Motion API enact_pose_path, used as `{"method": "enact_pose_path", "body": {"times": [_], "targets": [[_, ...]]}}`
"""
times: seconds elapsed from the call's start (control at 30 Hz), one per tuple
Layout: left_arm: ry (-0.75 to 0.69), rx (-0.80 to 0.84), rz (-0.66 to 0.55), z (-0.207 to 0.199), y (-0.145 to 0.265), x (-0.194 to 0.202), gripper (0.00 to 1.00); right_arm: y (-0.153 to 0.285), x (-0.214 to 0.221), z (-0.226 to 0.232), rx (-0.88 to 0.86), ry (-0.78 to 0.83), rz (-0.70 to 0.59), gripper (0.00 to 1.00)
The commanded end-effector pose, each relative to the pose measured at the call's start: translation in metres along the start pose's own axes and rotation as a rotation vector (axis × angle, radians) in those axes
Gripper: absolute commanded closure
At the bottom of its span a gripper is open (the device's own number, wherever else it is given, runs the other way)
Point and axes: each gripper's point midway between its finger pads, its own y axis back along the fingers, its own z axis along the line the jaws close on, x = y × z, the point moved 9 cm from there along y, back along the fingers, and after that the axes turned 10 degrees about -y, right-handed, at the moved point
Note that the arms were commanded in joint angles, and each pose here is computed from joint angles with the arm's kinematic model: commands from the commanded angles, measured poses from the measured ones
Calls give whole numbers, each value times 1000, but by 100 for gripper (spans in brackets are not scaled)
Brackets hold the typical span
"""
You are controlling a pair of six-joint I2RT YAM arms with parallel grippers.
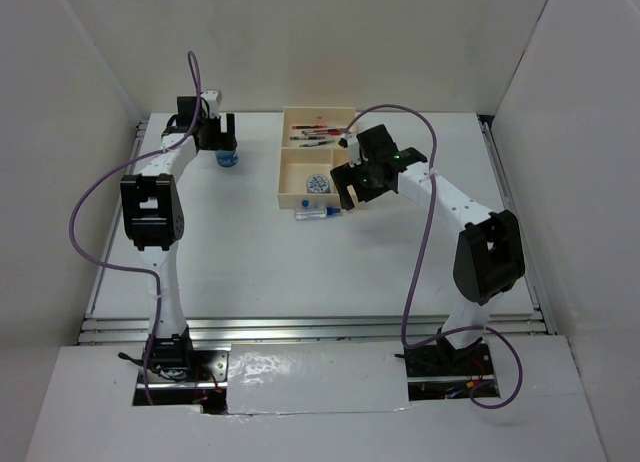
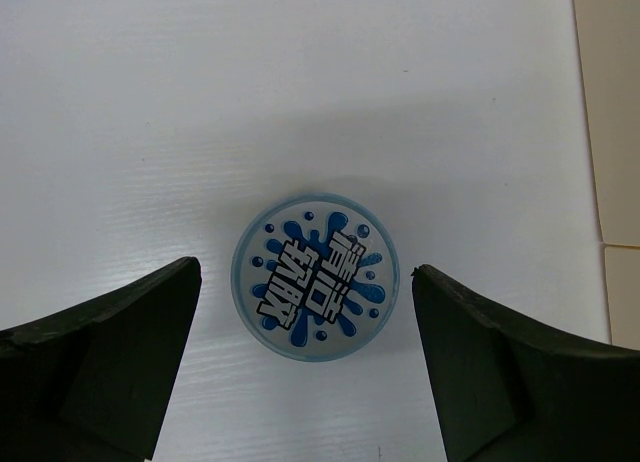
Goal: Sort the stationery into containers
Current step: Pick up the stationery from the center of the board.
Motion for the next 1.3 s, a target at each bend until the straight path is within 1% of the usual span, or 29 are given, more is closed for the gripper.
{"method": "enact_pose_path", "body": {"times": [0.0, 0.13, 0.43, 0.6, 0.7, 0.8, 0.87, 0.93, 1.03, 1.17, 1.23, 1.27], "targets": [[-14, 9, -24, -1, -3, -5, 1, 2, -5, 4, -6, 12, -9, 10], [-27, -14, -14, 0, -6, -3, 1, 2, -5, 5, -7, 14, -9, 10], [-34, -10, 5, -1, -13, 3, 1, 0, -4, 5, -6, 13, -5, 10], [-42, 0, -3, -3, -15, 2, 5, 0, -4, 4, -4, 15, -3, 10], [-44, 5, -13, -5, -15, 0, 11, -1, -4, 5, -5, 16, -3, 10], [-40, -1, -28, -5, -13, -3, 13, 0, -4, 4, -6, 15, -3, 10], [-43, -8, -38, -4, -12, -4, 12, 0, -4, 4, -6, 15, -3, 10], [-52, -11, -45, -4, -12, -6, 9, -1, -3, 5, -6, 17, 0, 10], [-56, -11, -49, -4, -14, -7, 8, -1, -3, 5, -6, 17, 0, 10], [-49, 3, -49, -5, -14, -6, 14, 0, -4, 5, -5, 19, -4, 10], [-48, 10, -61, -6, -11, -8, 19, -1, -3, 5, -5, 17, 0, 10], [-52, 15, -67, -8, -10, -8, 25, 0, -4, 5, -5, 19, -4, 10]]}}
